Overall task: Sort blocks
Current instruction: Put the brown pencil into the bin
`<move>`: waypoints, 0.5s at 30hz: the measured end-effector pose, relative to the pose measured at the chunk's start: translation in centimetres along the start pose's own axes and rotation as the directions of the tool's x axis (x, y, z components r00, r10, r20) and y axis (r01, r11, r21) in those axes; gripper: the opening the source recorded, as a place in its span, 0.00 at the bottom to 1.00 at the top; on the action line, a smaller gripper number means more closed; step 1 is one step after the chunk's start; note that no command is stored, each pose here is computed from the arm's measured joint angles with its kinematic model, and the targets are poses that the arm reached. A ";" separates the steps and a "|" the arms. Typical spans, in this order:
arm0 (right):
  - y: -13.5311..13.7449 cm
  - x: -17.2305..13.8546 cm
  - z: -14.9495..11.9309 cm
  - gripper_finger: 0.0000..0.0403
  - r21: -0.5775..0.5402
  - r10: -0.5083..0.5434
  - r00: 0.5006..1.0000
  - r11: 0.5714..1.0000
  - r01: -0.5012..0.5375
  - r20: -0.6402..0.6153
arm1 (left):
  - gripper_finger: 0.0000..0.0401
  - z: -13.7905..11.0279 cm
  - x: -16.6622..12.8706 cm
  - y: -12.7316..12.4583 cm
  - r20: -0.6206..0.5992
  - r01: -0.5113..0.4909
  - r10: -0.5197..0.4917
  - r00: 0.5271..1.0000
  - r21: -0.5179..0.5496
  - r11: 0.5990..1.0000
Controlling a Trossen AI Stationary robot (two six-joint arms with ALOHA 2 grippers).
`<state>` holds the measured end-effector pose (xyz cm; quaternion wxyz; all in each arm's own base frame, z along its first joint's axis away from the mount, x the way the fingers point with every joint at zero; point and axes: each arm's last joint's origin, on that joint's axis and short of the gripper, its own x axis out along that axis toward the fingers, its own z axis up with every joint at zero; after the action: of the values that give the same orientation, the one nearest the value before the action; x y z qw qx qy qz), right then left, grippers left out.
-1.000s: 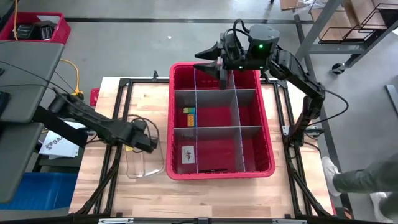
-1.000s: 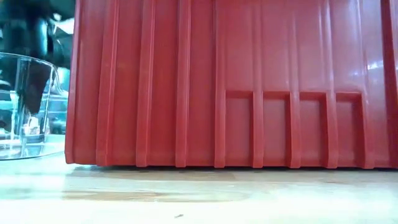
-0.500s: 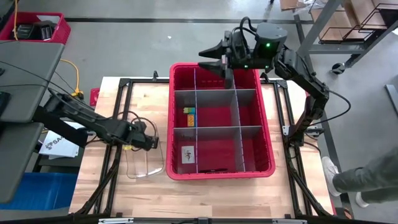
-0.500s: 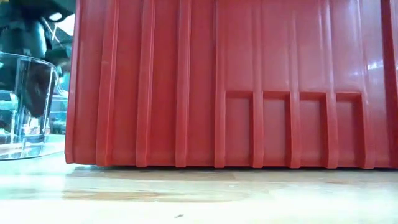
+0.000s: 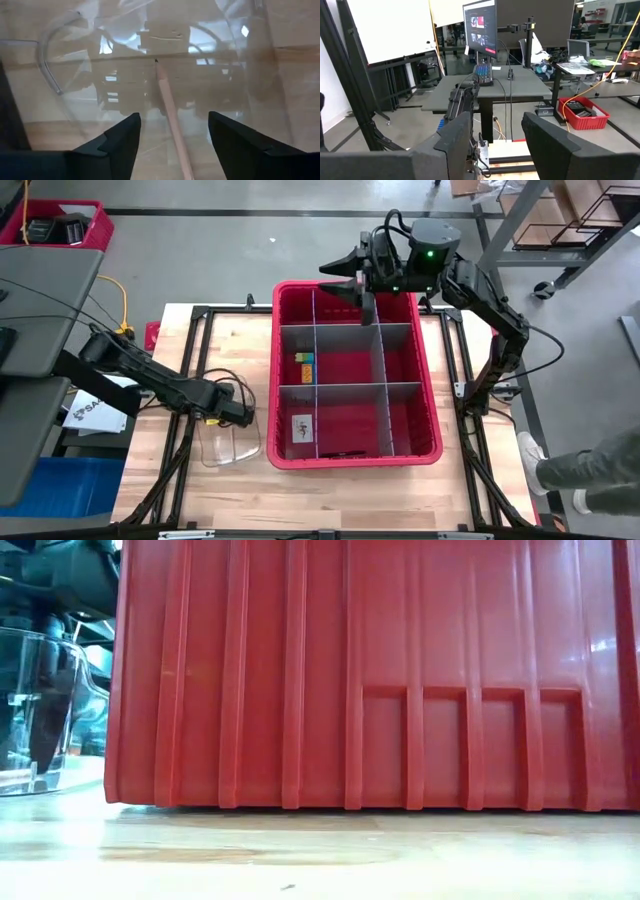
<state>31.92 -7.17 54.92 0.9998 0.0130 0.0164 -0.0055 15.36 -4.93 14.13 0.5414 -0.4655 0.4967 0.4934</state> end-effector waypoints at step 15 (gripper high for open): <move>0.0 0.0 0.0 0.44 -0.001 -0.002 1.000 1.000 0.002 0.004 | 0.04 -0.3 1.4 -0.6 0.007 -0.089 0.089 0.996 0.017 0.996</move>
<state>31.92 -7.18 54.97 0.9998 0.0125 0.0142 -0.0066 15.95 -5.18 12.74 0.5245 -0.4365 0.5196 0.5142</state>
